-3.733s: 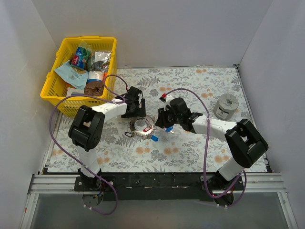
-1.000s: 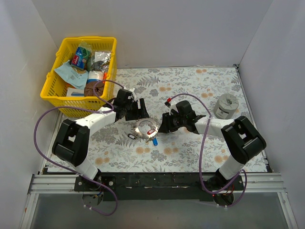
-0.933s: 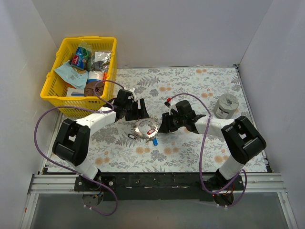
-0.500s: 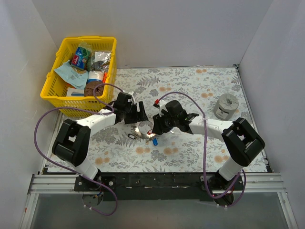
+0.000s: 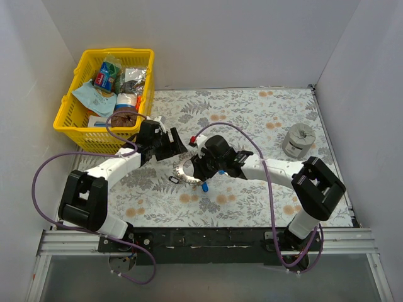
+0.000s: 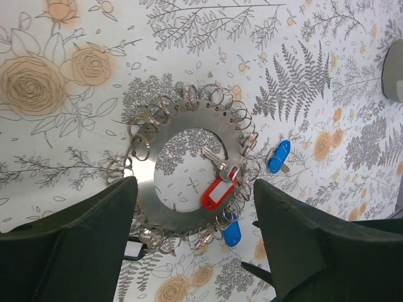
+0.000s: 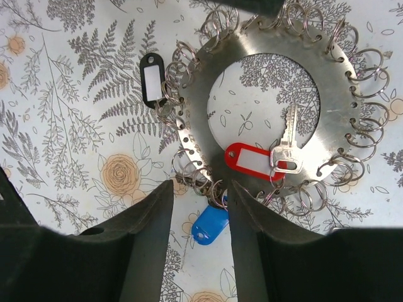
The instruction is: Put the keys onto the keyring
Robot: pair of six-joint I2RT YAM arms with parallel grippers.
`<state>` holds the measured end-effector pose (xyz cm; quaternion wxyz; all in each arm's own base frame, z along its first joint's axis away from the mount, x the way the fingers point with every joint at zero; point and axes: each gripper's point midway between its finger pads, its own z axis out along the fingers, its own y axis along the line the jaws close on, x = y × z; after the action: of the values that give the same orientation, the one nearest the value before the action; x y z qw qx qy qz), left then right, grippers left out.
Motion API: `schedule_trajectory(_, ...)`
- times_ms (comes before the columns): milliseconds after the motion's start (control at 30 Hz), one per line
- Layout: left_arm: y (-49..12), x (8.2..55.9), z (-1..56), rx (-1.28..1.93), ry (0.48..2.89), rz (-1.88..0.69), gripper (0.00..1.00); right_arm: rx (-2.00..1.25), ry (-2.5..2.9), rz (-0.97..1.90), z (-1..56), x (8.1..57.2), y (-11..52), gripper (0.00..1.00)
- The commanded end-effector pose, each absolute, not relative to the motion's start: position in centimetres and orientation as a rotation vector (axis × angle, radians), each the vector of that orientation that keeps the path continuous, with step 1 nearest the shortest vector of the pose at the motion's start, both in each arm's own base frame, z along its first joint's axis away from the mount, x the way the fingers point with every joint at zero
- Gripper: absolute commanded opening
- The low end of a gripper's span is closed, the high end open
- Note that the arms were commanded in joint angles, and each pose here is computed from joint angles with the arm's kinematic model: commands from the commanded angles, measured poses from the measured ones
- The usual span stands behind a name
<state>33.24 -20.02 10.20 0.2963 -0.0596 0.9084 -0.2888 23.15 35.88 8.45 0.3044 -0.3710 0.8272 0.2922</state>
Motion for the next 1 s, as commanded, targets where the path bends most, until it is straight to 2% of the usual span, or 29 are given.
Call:
schedule_trajectory(0, -19.5, 33.1, 11.5, -0.168, 2.379, -0.813, 0.74, -1.009, 2.181, 0.702, 8.4, 23.5, 36.4, 0.47)
schedule_trajectory(500, -19.7, 33.1, 10.3, -0.169, 2.406, -0.830, 0.75, -1.089, 2.213, 0.579, 6.0, 22.8, 37.2, 0.42)
schedule_trajectory(900, -19.7, 33.3, 10.2, -0.165, 2.408, -0.823, 0.75, -1.074, 2.248, 0.496, 4.6, 23.5, 36.8, 0.31)
schedule_trajectory(967, -19.7, 33.3, 10.1, -0.163, 2.411, -0.819, 0.75, -1.076, 2.246, 0.498, 4.7, 23.4, 36.7, 0.25)
